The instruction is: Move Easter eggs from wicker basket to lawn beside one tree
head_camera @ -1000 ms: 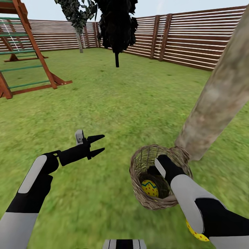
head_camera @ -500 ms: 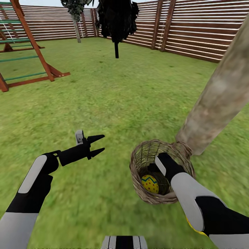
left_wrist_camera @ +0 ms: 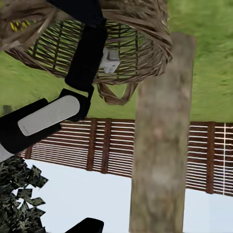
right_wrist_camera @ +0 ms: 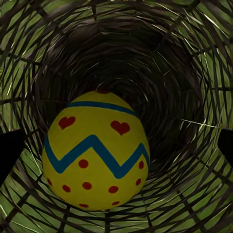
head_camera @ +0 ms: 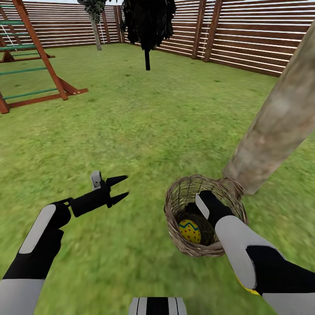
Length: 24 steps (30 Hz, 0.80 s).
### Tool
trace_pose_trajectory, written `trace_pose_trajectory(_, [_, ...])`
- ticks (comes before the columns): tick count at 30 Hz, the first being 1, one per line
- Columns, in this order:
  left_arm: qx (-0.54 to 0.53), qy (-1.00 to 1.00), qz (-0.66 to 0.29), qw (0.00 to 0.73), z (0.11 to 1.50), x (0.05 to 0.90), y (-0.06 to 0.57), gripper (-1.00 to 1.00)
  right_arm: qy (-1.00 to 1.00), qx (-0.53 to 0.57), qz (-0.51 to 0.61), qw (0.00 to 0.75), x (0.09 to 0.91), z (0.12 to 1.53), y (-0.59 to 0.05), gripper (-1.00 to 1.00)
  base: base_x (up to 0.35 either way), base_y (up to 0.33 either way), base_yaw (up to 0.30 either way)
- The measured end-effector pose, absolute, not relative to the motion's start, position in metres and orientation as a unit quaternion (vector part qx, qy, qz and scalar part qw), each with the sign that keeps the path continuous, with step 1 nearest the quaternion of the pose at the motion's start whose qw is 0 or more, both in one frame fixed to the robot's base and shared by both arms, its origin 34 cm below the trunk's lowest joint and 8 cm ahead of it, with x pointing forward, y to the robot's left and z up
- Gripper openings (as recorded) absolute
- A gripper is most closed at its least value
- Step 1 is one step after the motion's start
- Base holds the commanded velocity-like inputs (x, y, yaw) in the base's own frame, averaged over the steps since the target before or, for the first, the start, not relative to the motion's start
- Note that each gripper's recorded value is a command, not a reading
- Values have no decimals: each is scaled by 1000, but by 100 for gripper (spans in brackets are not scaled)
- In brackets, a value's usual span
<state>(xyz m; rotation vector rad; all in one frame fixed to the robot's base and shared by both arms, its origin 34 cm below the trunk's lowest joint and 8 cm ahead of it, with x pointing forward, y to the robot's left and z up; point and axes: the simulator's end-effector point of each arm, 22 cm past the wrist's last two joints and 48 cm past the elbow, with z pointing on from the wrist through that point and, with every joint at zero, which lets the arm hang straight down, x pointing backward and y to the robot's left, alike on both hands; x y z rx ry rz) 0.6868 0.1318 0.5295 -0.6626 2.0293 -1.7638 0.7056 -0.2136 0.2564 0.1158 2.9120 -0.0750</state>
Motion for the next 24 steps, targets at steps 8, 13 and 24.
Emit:
trace_pose_trajectory(8, [-253, 713, -623, 197, 529, 691, 148, 100, 992, 55, -9, 110, 704, 255, -207, 100, 0, 0, 0])
trace_pose_trajectory(13, [-252, 713, -624, 197, 529, 691, 148, 100, 991, 69, -4, 113, 704, 254, -206, 100, 0, 0, 0])
trace_pose_trajectory(24, [-252, 713, -624, 197, 529, 691, 148, 100, 964, 215, -34, 156, 703, 239, -238, 100, 0, 0, 0])
